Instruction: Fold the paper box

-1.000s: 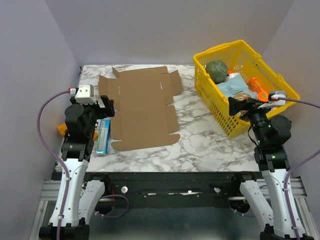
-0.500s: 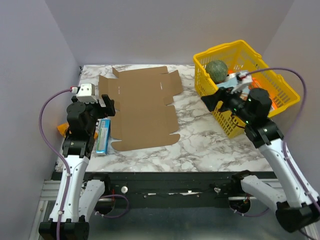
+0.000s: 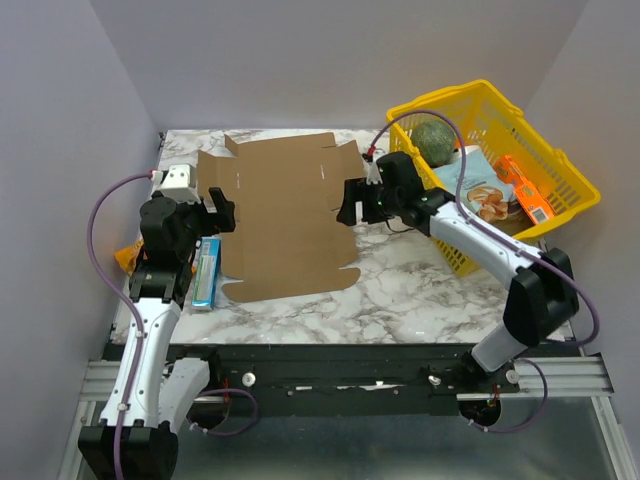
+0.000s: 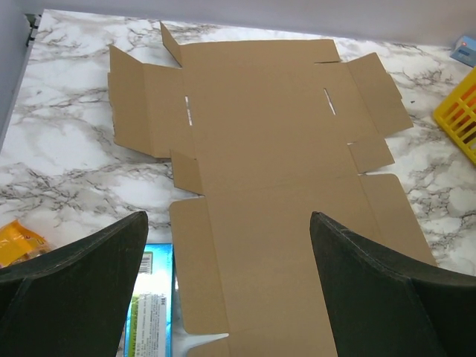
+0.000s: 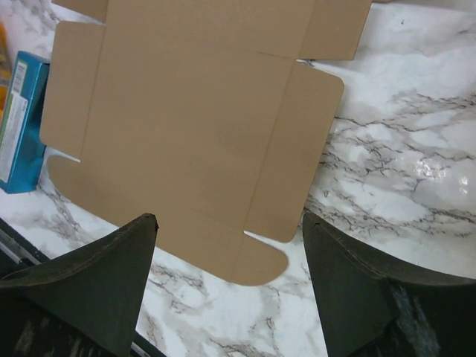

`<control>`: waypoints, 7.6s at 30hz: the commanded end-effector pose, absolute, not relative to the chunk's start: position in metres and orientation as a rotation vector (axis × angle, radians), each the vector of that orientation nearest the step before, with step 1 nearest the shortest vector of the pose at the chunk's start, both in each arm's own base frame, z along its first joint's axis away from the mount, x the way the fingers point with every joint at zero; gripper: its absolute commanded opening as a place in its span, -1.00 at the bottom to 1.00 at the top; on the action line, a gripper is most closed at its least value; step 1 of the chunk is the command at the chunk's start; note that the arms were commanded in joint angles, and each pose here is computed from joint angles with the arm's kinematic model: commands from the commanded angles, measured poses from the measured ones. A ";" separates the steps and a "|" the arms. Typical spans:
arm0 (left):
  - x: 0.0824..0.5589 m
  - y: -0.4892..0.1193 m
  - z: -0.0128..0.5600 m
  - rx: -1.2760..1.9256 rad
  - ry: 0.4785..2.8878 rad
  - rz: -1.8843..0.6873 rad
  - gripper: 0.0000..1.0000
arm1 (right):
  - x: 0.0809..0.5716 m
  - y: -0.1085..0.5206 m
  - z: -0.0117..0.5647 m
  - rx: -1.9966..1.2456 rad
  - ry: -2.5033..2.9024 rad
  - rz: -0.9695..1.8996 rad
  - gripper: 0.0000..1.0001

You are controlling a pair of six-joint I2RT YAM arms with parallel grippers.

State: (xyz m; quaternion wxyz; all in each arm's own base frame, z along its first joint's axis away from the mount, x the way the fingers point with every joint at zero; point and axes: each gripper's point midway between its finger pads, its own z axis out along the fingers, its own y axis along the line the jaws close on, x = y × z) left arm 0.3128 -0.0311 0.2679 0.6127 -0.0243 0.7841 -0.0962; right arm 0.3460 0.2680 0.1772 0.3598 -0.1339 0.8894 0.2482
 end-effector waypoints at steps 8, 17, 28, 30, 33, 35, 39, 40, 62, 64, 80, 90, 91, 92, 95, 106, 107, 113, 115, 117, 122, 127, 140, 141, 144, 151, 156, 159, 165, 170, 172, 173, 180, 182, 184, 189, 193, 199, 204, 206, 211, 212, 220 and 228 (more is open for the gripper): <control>0.320 -0.032 0.264 -0.092 1.835 -0.325 0.98 | 0.418 0.297 0.121 -0.267 2.384 0.527 0.72; 0.322 -0.035 0.260 -0.092 1.844 -0.356 0.98 | 0.453 0.277 0.075 -0.172 2.463 0.419 0.71; 0.325 -0.037 0.252 -0.092 1.873 -0.373 0.98 | 0.483 0.284 0.056 -0.184 2.465 0.456 0.67; 0.326 -0.036 0.251 -0.094 1.876 -0.372 0.98 | 0.485 0.289 0.054 -0.193 2.463 0.485 0.65; 0.326 -0.039 0.253 -0.075 1.871 -0.385 0.98 | 0.488 0.296 0.046 -0.206 2.472 0.520 0.64; 0.326 -0.039 0.252 -0.075 1.869 -0.386 0.97 | 0.489 0.301 0.039 -0.216 2.482 0.537 0.64; 0.327 -0.038 0.250 -0.077 1.876 -0.384 0.98 | 0.489 0.305 0.032 -0.217 2.496 0.558 0.57; 0.327 -0.039 0.249 -0.076 1.879 -0.385 0.98 | 0.488 0.307 0.032 -0.226 2.492 0.576 0.51; 0.329 -0.035 0.248 -0.090 1.886 -0.380 0.97 | 0.471 0.329 0.117 -0.376 2.217 0.822 -0.99; 0.329 -0.032 0.252 -0.096 1.874 -0.375 0.98 | 0.461 0.324 0.148 -0.393 2.151 0.837 -0.99; 0.333 -0.020 0.284 -0.154 1.741 -0.570 0.98 | 0.356 0.262 0.300 -0.390 1.824 0.839 -0.99; 0.326 -0.018 0.298 -0.092 1.703 -0.545 0.98 | 0.294 0.224 0.362 -0.371 1.712 0.829 -0.99; 0.327 -0.017 0.297 -0.104 1.704 -0.553 0.98 | 0.290 0.224 0.362 -0.374 1.717 0.835 -0.99; 0.328 -0.017 0.295 -0.103 1.709 -0.566 0.98 | 0.283 0.221 0.370 -0.383 1.692 0.843 -0.99; 0.329 -0.025 0.297 -0.084 1.699 -0.644 0.98 | 0.268 0.218 0.379 -0.394 1.666 0.869 -0.99; 0.337 -0.047 0.301 -0.010 1.669 -0.864 0.98 | 0.223 0.212 0.418 -0.452 1.568 0.973 -0.99; 0.338 -0.049 0.301 -0.007 1.668 -0.886 0.98 | 0.218 0.213 0.420 -0.464 1.560 0.988 -0.99; 0.341 -0.052 0.304 0.019 1.654 -0.917 0.98 | 0.203 0.213 0.437 -0.484 1.520 1.032 -0.99; 0.342 -0.051 0.295 0.006 1.669 -0.915 0.98 | 0.200 0.212 0.440 -0.485 1.513 1.040 -0.99; 0.344 -0.048 0.287 -0.016 1.695 -0.904 0.98 | 0.196 0.212 0.445 -0.490 1.499 1.050 -0.99; 0.346 -0.047 0.286 -0.015 1.685 -0.900 0.98 | 0.187 0.210 0.453 -0.499 1.475 1.068 -0.99; 0.345 -0.049 0.287 -0.008 1.675 -0.931 0.98 | 0.180 0.208 0.459 -0.510 1.453 1.078 -0.99; 0.335 -0.068 0.307 0.094 1.558 -1.107 0.77 | 0.176 0.210 0.460 -0.518 1.457 1.105 -0.99; 0.334 -0.069 0.307 0.096 1.556 -1.117 0.72 | 0.176 0.210 0.459 -0.518 1.459 1.108 -0.99; 0.326 -0.074 0.314 0.120 1.508 -1.173 0.49 | 0.177 0.211 0.457 -0.519 1.467 1.109 -0.99; 0.320 -0.078 0.317 0.149 1.481 -1.187 -0.15 | 0.185 0.211 0.447 -0.493 1.497 1.090 -0.99; 0.322 -0.076 0.313 0.127 1.488 -1.168 -0.67 | 0.192 0.210 0.439 -0.473 1.517 1.068 -0.99; 0.320 -0.078 0.314 0.144 1.485 -1.149 -0.88 | 0.201 0.207 0.428 -0.435 1.548 1.032 -0.92; 0.316 -0.080 0.310 0.219 1.566 -0.997 -1.00 | 0.238 0.166 0.401 -0.249 1.630 0.721 0.76; 0.305 -0.096 0.320 0.406 1.549 -0.990 -1.00 | 0.247 0.123 0.403 -0.187 1.587 0.452 0.96; 0.299 -0.102 0.323 0.458 1.538 -1.016 -1.00 | 0.249 0.103 0.412 -0.142 1.553 0.354 0.97; 0.296 -0.104 0.325 0.479 1.529 -1.015 -1.00 | 0.246 0.096 0.424 -0.122 1.518 0.331 0.98; 0.277 -0.115 0.327 0.614 1.506 -1.019 -1.00 | 0.227 0.084 0.495 -0.221 1.284 0.251 1.00; 0.271 -0.117 0.328 0.635 1.504 -1.008 -1.00 | 0.224 0.098 0.507 -0.309 1.265 0.286 1.00; 0.266 -0.120 0.326 0.660 1.501 -1.006 -1.00 | 0.223 0.113 0.523 -0.349 1.241 0.352 1.00; 0.257 -0.130 0.328 0.710 1.483 -1.029 -1.00 | 0.229 0.173 0.518 -0.649 1.320 0.526 1.00; 0.255 -0.131 0.323 0.721 1.498 -1.025 -1.00 | 0.257 0.207 0.486 -0.871 1.438 0.549 1.00; 0.249 -0.134 0.323 0.752 1.485 -1.039 -1.00 | 0.277 0.241 0.445 -1.157 1.455 0.603 1.00; 0.244 -0.136 0.323 0.771 1.476 -1.046 -1.00 | 0.307 0.249 0.421 -1.199 1.493 0.547 1.00; 0.245 -0.136 0.323 0.769 1.476 -1.043 -1.00 | 0.318 0.250 0.411 -1.208 1.535 0.527 1.00; 0.244 -0.136 0.322 0.772 1.479 -1.047 -1.00 | 0.326 0.254 0.392 -1.225 1.586 0.536 0.90; 0.244 -0.136 0.322 0.772 1.479 -1.045 -1.00 | 0.328 0.254 0.387 -1.223 1.596 0.537 0.68; 0.243 -0.137 0.322 0.782 1.477 -1.050 -1.00 | 0.311 0.265 0.376 -1.257 1.624 0.678 0.10; 0.245 -0.137 0.321 0.774 1.479 -1.038 -1.00 | 0.301 0.268 0.374 -1.263 1.636 0.748 -0.93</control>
